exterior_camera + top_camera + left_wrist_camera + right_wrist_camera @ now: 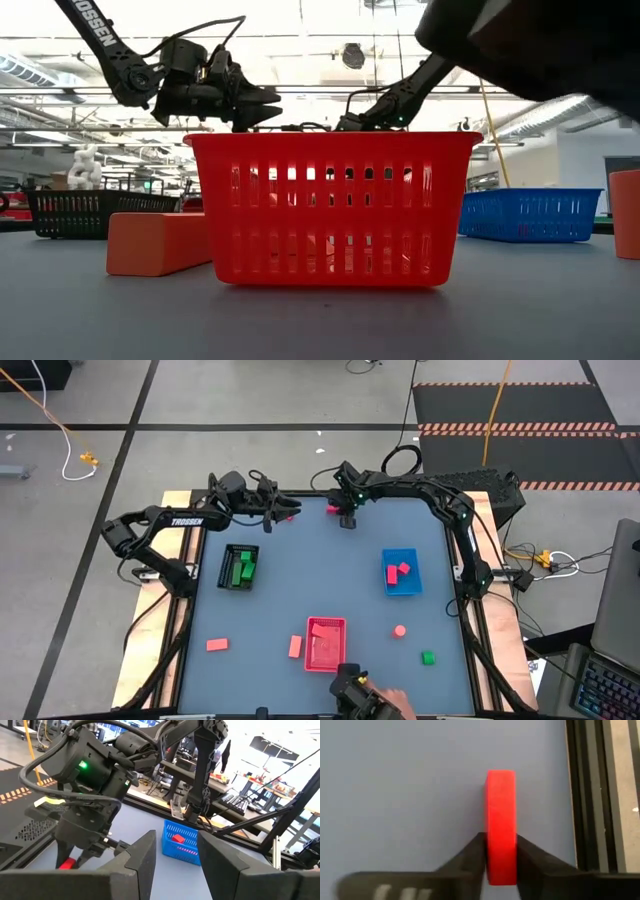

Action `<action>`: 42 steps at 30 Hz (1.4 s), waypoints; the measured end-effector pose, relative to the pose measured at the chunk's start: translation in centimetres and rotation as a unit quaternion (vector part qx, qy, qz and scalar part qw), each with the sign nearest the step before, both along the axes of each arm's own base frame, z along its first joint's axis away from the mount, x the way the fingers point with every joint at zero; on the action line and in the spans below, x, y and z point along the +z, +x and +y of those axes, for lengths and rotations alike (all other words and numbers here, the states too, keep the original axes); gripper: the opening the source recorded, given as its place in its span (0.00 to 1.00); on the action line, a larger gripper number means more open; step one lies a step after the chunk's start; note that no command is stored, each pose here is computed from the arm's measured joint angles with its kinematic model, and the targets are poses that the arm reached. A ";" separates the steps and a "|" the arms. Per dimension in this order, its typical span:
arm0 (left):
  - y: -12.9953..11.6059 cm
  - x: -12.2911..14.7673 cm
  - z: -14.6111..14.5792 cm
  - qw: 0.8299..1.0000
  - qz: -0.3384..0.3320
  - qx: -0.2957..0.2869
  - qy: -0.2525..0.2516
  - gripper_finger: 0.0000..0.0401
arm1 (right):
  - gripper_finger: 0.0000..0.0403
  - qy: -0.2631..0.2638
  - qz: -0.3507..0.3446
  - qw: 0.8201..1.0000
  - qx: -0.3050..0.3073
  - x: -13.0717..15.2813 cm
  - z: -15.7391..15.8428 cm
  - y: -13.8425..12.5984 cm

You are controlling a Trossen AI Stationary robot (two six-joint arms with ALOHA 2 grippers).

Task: Sort & place blocks by color
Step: Put the red block into the blue bin

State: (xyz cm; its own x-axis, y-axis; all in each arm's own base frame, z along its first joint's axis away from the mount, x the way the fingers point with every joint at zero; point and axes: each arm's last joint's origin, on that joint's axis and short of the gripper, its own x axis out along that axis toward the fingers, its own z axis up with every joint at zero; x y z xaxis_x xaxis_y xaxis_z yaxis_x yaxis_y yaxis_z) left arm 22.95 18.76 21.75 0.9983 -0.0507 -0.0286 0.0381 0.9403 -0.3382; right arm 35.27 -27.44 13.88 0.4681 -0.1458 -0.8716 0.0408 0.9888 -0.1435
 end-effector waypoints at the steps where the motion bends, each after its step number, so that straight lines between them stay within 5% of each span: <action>1: 0.0 0.0 0.0 1.000 0.001 0.000 0.000 0.36 | 0.11 0.000 0.002 1.000 0.003 0.0 0.0 0.0; 6: 0.0 -0.1 0.0 1.000 0.004 0.002 0.006 0.36 | 0.12 0.000 0.032 0.999 -0.015 1.0 0.7 -0.5; 11: -0.1 -0.6 0.2 0.999 0.025 0.026 0.007 0.36 | 0.12 -0.024 0.070 0.997 -0.037 5.5 3.2 -1.4; 21: -0.9 -0.9 1.2 0.997 0.038 0.073 0.010 0.36 | 0.12 0.060 0.094 0.985 -0.129 14.6 12.5 -4.7; 26: -1.8 -1.0 2.3 0.991 0.045 0.124 -0.001 0.36 | 0.12 0.090 0.146 0.959 -0.224 16.6 16.4 -6.9; 36: -3.3 -1.0 3.7 0.986 0.044 0.161 -0.025 0.36 | 0.12 0.126 0.239 0.897 -0.351 13.5 22.0 -10.9; 42: -3.2 -1.0 3.7 0.986 0.043 0.160 -0.020 0.36 | 0.12 0.143 0.254 0.874 -0.389 10.5 24.1 -13.2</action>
